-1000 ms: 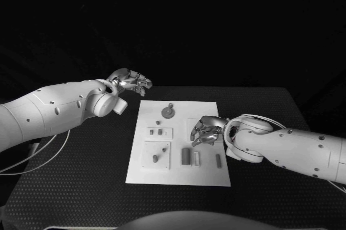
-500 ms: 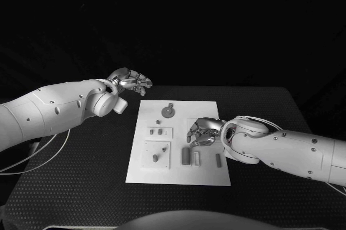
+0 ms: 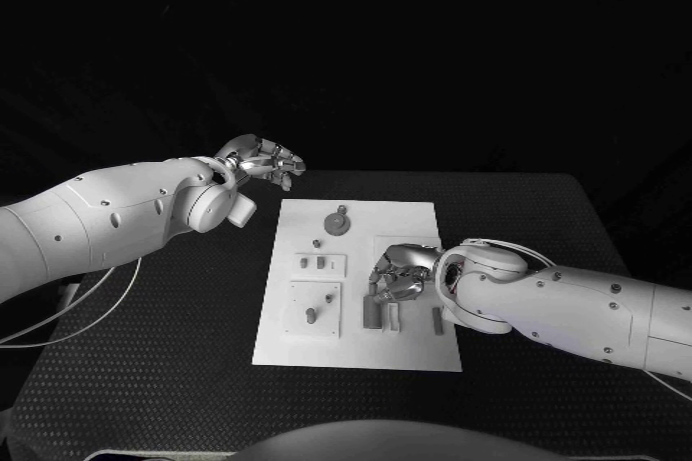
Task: Assemble the parts on the task board
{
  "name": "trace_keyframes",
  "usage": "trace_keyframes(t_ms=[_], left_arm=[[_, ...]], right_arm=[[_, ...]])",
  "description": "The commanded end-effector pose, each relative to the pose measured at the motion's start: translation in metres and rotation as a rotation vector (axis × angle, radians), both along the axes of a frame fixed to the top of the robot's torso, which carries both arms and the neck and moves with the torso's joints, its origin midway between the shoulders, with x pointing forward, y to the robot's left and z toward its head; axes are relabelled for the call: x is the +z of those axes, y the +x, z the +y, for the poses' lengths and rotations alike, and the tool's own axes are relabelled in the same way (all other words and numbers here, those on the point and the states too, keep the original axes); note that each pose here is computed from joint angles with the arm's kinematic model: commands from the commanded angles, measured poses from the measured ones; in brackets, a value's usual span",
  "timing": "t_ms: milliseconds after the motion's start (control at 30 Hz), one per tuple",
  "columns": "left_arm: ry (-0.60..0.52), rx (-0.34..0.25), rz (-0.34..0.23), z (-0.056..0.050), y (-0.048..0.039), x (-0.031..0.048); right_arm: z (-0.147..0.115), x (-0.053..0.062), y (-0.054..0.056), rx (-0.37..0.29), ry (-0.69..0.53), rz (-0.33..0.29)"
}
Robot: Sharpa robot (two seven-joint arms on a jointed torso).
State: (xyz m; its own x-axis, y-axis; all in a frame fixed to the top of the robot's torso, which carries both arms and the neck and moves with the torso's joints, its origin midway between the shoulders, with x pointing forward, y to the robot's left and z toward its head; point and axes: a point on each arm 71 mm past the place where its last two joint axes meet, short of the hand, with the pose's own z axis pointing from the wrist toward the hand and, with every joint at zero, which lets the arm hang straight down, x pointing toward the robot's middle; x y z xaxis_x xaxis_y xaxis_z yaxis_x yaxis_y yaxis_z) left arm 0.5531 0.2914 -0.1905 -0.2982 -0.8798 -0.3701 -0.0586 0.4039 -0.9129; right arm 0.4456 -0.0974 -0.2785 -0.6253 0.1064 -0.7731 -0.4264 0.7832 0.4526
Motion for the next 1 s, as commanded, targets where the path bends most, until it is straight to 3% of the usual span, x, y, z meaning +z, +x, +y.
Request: trace_keyframes(t_ms=[33, 667, 1000], left_arm=[[-0.010, -0.016, -0.002, -0.003, 0.0001, 0.0009], [-0.010, -0.016, 0.000, -0.003, -0.0001, 0.0008], [-0.010, -0.015, -0.001, -0.002, -0.0002, 0.0009]], right_arm=[[0.002, -0.003, -0.002, 0.025, -0.017, 0.013], [-0.001, -0.005, 0.007, -0.007, -0.037, -0.076], [-0.010, 0.002, 0.011, -0.068, 0.066, -0.124]])
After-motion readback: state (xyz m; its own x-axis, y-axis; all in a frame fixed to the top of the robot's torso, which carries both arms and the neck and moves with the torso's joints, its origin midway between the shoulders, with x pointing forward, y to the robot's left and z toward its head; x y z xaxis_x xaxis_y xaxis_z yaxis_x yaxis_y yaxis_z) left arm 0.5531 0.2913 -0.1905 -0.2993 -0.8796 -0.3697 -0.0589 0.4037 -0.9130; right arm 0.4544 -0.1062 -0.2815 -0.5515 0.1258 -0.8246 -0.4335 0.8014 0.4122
